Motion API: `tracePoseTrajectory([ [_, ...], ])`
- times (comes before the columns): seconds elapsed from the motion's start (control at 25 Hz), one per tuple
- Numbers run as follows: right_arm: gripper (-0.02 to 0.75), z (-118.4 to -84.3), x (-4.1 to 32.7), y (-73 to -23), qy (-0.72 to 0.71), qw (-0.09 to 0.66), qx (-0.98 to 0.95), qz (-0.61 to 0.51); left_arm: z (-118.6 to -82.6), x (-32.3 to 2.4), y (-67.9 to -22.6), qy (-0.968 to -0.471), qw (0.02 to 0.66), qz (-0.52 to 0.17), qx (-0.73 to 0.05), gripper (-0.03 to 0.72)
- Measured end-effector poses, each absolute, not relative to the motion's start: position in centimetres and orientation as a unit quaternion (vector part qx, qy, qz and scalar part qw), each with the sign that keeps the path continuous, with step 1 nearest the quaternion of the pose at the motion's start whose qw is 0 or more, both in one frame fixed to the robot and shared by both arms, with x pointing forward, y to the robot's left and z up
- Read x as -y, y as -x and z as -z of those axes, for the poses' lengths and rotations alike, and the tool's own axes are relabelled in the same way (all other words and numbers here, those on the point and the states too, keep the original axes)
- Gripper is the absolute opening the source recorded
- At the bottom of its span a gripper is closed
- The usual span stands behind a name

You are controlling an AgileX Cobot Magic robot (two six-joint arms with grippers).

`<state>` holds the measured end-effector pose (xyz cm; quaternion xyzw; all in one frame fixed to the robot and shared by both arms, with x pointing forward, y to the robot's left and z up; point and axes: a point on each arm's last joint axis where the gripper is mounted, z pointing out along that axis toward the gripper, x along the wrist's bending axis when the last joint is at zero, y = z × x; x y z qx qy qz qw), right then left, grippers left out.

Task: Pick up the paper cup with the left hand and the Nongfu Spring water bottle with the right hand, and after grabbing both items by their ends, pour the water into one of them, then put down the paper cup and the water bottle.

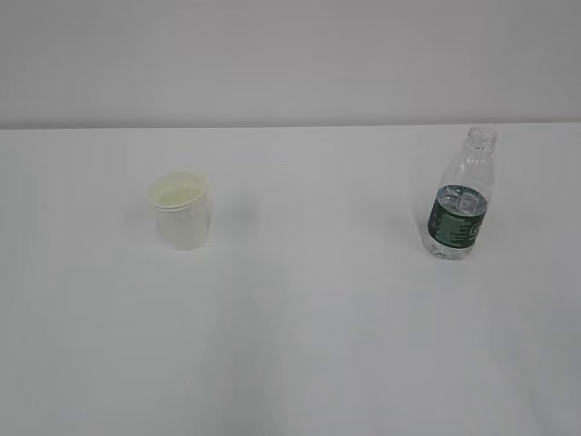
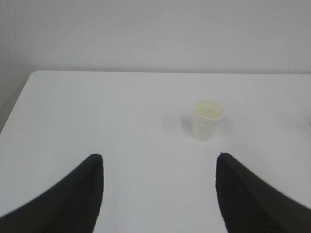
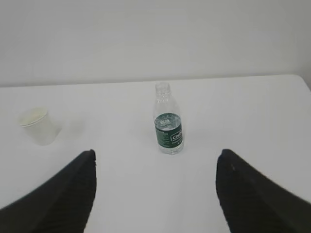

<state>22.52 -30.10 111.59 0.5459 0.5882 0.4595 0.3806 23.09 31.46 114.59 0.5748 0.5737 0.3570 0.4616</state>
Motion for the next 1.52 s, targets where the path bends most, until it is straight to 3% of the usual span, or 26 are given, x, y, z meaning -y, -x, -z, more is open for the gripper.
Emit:
tracePoseTrajectory([
  [0.8, 0.573, -109.6, 30.4, -21.7, -0.586, 0.329, -0.638, -0.376, -108.8, -31.8, -20.9, -0.595, 0.436, -0.319, -0.596, 0.504],
  [1.52, 0.573, -106.0, 30.3, -23.6, -0.602, 0.309, -0.658, -0.332, -107.8, -31.7, -21.7, -0.601, 0.423, -0.317, -0.600, 0.472],
])
